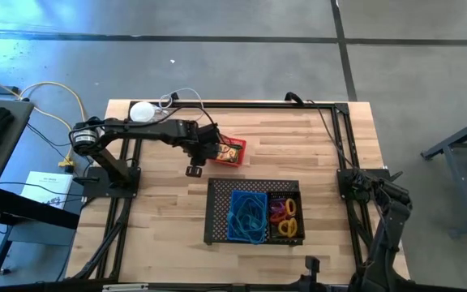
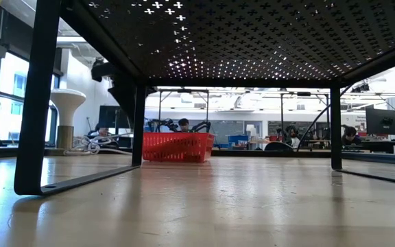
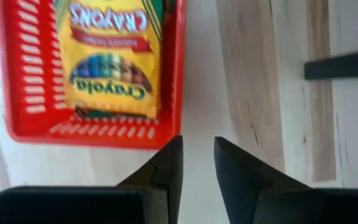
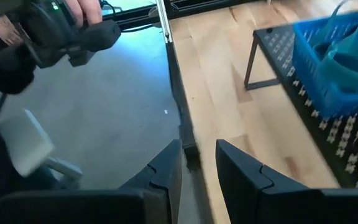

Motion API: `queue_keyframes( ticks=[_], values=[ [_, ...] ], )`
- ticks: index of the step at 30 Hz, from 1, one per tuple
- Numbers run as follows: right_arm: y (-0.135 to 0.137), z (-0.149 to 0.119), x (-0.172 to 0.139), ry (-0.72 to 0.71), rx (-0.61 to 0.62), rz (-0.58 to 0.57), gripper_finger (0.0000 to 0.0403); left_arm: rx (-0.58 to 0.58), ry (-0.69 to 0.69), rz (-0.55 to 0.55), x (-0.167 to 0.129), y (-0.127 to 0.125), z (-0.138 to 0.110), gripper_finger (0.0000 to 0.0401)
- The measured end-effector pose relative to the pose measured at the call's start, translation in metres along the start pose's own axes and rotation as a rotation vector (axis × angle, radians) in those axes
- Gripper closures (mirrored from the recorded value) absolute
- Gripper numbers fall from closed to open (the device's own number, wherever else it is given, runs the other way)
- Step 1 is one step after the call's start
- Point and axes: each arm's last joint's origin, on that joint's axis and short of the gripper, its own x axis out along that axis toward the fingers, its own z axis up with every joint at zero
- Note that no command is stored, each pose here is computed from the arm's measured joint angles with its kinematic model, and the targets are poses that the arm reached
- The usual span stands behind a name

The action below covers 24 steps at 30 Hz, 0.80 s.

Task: Pick & Place Office Desk Supplies
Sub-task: Put the red bin with crayon boxes on the shelf

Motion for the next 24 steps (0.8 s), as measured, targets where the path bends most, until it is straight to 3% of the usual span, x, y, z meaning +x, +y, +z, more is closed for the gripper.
queue_keyframes(
  ticks=[12, 24],
  values=[
    [-0.018, 0.028, 0.033, 0.016, -0.341, -0.075, 0.0317, 0.001, -0.021, 0.009, 0.0, 0.001, 0.002, 0.0318],
    [-0.042, 0.056, 0.069, 0.153, -0.269, -0.037, 0.0317, -0.018, -0.017, 0.007, 0.0, 0.001, 0.002, 0.0318]
  ],
)
